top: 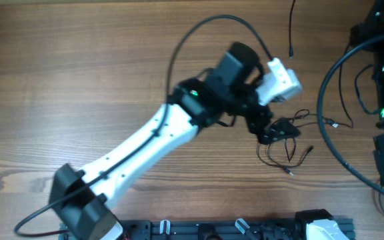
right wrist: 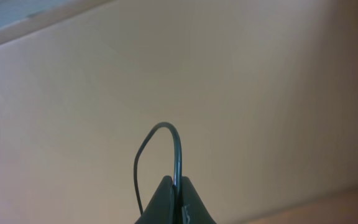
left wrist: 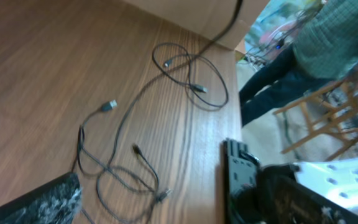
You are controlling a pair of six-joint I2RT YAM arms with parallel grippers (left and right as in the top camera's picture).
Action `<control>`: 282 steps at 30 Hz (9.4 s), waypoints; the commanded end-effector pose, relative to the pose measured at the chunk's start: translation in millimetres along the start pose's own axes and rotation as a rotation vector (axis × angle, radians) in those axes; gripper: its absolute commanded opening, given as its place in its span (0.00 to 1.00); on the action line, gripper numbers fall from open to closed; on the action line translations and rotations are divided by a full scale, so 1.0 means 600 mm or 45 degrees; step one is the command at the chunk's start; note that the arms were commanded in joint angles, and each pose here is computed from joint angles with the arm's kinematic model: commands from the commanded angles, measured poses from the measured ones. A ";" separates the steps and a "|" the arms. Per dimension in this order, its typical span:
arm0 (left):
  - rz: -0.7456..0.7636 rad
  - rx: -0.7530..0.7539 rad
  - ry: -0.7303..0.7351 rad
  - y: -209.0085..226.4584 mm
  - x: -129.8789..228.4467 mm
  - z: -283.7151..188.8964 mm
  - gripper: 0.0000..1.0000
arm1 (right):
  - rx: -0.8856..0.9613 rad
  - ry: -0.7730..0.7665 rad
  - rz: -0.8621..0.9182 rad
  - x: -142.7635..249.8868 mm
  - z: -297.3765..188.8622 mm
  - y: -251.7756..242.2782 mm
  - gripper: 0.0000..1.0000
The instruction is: Untangle cables
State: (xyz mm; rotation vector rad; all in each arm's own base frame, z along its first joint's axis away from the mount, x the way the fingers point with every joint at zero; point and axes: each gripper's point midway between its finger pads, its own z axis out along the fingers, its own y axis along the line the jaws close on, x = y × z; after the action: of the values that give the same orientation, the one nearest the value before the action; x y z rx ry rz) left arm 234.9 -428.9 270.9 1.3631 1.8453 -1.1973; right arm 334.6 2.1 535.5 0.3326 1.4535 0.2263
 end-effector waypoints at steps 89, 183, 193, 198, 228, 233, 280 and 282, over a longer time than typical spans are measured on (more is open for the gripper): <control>-0.529 -0.394 -0.958 0.072 -0.262 -0.234 0.04 | -1.036 0.999 -0.173 0.301 -0.075 -0.028 1.00; 0.079 -0.090 0.275 0.102 0.119 0.023 1.00 | -1.075 0.114 0.441 -0.131 -0.049 0.067 0.04; 0.068 -0.062 0.326 0.132 0.167 0.093 0.53 | -1.080 0.130 0.451 -0.129 -0.050 0.068 0.04; 0.061 -0.077 0.312 0.148 0.171 0.105 0.04 | -1.081 0.152 0.484 -0.127 -0.051 0.068 0.04; -1.152 -1.163 0.305 0.352 0.287 -0.070 0.04 | -0.528 -0.077 0.299 -0.147 0.010 -0.132 0.05; -1.139 -1.153 0.319 0.343 0.287 -0.061 0.04 | -0.253 -0.005 0.267 -0.098 0.053 -0.272 0.05; -1.145 -1.141 0.318 0.340 0.287 -0.058 0.04 | 1.280 0.997 0.769 0.390 -0.079 -0.717 1.00; -1.146 -1.140 0.318 0.340 0.287 -0.058 0.04 | 1.278 0.937 0.729 0.353 -0.086 -0.697 1.00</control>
State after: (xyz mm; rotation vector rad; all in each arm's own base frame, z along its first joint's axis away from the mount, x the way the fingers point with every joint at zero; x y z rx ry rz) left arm 372.4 -299.0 80.1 0.1409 2.7788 -0.3526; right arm 290.4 -315.6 130.5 1.7250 2.1704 0.0930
